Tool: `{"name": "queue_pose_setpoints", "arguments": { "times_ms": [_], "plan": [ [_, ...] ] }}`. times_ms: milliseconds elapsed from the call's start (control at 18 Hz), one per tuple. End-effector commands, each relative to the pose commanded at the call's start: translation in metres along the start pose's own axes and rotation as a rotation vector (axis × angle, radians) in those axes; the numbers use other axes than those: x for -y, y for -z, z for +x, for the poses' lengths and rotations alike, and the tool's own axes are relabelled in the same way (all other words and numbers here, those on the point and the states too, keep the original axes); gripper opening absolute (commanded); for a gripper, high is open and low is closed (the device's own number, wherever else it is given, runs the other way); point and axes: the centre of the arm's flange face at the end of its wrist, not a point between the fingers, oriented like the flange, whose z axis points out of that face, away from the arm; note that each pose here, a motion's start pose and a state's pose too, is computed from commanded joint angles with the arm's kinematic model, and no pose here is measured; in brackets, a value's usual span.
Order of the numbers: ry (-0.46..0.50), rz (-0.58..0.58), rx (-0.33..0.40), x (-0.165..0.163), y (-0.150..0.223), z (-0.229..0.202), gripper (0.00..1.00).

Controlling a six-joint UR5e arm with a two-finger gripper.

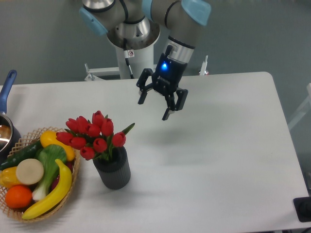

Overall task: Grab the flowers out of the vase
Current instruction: 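Move the open gripper down toward the red tulips in the black vase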

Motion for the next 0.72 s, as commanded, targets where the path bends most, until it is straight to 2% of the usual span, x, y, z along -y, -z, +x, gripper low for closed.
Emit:
{"name": "queue_pose_setpoints", "arguments": {
  "times_ms": [278,722],
  "plan": [
    [-0.049,0.008,-0.044,0.01,-0.029,0.002,1.0],
    [-0.088,0.023,-0.073,0.034,-0.043,0.002,1.0]
  ]
}}
